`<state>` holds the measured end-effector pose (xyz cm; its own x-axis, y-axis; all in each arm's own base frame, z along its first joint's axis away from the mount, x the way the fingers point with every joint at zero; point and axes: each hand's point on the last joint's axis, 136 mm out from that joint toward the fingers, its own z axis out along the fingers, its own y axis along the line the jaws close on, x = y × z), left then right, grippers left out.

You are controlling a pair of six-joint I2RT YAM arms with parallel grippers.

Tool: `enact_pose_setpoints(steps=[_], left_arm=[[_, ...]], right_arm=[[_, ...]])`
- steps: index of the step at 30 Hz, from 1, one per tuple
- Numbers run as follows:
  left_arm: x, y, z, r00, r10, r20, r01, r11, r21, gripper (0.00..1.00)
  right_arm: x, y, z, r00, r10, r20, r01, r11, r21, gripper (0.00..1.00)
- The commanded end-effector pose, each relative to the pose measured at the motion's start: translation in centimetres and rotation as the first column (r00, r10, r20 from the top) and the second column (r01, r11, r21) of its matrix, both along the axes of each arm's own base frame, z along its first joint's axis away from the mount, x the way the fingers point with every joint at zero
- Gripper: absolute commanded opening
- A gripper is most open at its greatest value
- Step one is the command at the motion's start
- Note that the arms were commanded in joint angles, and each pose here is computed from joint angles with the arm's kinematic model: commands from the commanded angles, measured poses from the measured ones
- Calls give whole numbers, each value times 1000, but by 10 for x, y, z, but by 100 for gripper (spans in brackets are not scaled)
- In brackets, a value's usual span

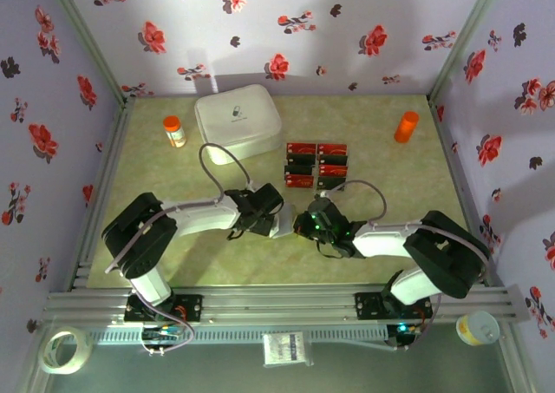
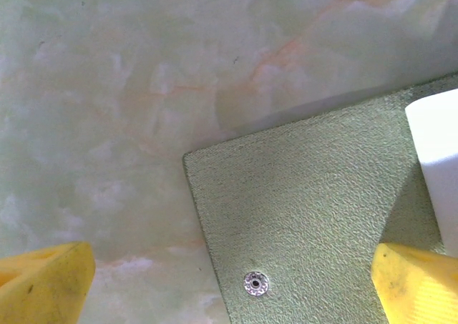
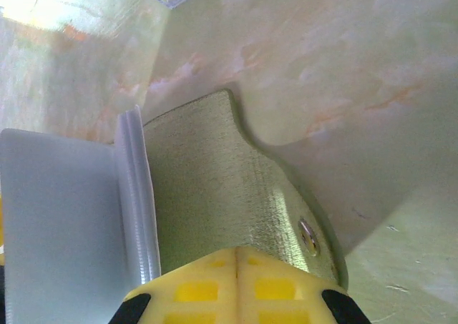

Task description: Put the credit cards into the card holder

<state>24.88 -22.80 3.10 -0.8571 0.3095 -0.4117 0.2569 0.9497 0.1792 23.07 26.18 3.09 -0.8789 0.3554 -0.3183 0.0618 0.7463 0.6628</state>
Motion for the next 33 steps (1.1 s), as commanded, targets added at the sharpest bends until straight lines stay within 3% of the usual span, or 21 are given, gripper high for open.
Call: enact_pose_setpoints(steps=[1,15,29,33], left_arm=[[1,1,5,1000,20,18,-20,999,-33,100],[1,-1,6,1000,4,15,-4,1000,-27,100],[8,2,22,999,3,51,-2,1000,-30,100],[18,14,36,995,57,82,-50,995,-89,100]], right_arm=[[4,6,9,999,29,17,-29,1000,5,0],[12,5,66,992,31,121,-33,999,18,0],[22,55,39,991,117,58,-120,991,61,0],[22,65,39,988,140,57,-144,987,67,0]])
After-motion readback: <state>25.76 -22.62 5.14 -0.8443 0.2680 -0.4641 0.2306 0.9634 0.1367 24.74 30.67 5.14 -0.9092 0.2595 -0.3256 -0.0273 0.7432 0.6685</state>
